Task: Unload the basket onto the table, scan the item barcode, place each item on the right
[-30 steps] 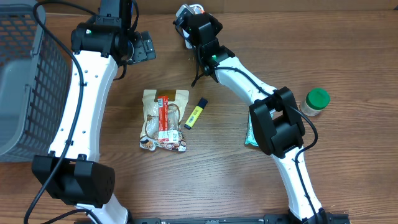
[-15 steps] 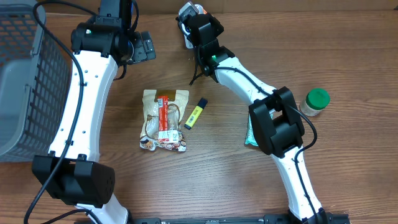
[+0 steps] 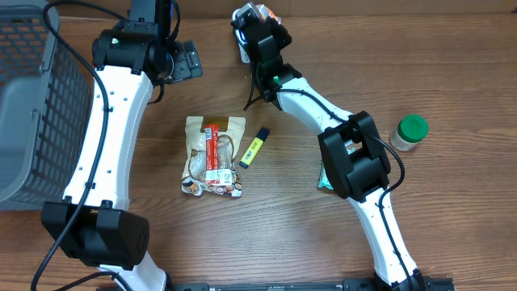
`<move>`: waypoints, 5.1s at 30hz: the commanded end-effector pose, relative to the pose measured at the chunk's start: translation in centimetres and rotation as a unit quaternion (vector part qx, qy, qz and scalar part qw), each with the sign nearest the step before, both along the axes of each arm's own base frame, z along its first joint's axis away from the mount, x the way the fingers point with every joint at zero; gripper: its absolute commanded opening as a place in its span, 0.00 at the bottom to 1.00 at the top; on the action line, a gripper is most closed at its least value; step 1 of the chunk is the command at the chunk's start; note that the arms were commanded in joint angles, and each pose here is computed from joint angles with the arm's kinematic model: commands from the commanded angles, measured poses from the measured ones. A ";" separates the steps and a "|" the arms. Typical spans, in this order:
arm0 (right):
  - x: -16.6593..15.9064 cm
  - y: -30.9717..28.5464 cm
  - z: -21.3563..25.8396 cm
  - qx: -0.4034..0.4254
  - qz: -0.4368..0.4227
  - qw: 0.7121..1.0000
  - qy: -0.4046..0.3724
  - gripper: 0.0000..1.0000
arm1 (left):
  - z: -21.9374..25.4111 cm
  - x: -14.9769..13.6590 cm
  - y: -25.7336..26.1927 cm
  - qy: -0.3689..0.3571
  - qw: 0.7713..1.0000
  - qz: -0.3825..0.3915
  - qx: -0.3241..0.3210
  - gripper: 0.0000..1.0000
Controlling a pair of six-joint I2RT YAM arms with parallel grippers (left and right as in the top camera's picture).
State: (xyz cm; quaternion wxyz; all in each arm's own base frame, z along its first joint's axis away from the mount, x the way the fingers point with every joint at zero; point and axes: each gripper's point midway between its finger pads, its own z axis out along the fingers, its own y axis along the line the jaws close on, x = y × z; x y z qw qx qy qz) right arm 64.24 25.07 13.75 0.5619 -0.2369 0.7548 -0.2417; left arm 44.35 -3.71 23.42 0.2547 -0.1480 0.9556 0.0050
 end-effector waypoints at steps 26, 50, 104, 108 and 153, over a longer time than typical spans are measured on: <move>-4.6 -1.2 16.5 0.199 -0.019 0.978 -0.049 0.04 | 1.9 -0.1 0.0 -0.023 1.000 -0.006 0.003 1.00; -27.6 -21.9 1.0 0.222 -0.373 0.767 0.472 0.04 | 1.9 -0.1 0.0 -0.023 1.000 -0.006 0.003 1.00; -30.1 -14.6 -6.9 0.359 -0.231 0.675 0.602 0.81 | 1.9 -0.1 0.0 -0.023 1.000 -0.006 0.003 1.00; -30.3 -12.8 -6.9 0.351 -0.217 0.682 0.604 1.00 | 1.9 -0.1 0.0 -0.023 1.000 -0.006 0.003 1.00; -24.8 -9.5 -6.1 0.384 -0.134 0.747 0.525 1.00 | 1.9 -0.1 0.0 -0.023 1.000 -0.006 0.003 1.00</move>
